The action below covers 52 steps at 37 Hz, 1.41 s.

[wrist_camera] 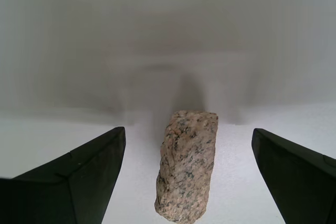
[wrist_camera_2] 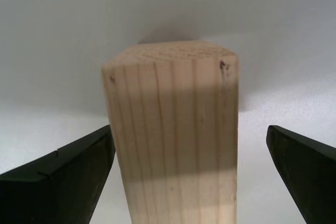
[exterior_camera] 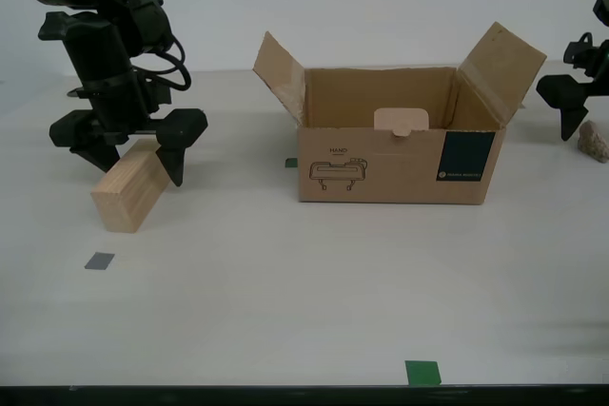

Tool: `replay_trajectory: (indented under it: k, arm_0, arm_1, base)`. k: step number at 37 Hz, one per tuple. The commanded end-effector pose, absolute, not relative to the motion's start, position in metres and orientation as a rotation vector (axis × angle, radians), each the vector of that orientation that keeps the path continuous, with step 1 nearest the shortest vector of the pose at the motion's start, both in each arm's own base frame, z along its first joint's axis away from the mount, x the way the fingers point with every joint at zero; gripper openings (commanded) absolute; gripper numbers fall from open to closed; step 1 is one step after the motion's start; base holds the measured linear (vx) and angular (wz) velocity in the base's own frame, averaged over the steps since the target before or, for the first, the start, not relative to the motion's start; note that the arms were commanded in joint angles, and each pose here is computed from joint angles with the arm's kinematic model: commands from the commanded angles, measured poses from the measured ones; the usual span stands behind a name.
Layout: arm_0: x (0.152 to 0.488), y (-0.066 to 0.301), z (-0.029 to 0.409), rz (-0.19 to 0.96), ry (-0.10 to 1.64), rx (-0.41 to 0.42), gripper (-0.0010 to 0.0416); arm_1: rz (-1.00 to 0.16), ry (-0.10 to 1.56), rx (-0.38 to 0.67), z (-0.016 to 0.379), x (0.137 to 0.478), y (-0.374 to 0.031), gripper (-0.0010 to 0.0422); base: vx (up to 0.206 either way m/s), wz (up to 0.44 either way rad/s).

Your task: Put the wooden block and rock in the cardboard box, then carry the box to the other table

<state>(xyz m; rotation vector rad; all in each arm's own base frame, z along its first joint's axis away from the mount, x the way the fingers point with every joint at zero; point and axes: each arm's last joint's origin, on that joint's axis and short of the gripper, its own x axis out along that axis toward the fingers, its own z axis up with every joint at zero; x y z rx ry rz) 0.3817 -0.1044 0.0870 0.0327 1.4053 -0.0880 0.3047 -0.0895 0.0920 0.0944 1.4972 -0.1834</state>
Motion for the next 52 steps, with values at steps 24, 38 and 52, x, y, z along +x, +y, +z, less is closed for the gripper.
replay_trajectory:
  k: [24,38,52]
  arm_0:
    - [0.3835,-0.105,0.0866,-0.085,1.38,0.014,0.0261]
    - [0.3837,-0.1047,0.0865,-0.084,1.378,0.014,0.0169]
    - [0.3847,-0.1048,0.0868,-0.086,1.368,0.012,0.0162]
  arm_1:
    - [-0.159,1.546,0.086,0.0917,0.3002,-0.0884,0.0389]
    - [-0.158,1.546,0.086,0.0917,0.3001,-0.0884,0.0347]
    - [-0.159,1.541,0.085,0.0917,0.3006,-0.0885,0.0209]
  base:
    - [0.0,0.0]
    - [0.0,0.0]
    - [0.0,0.0]
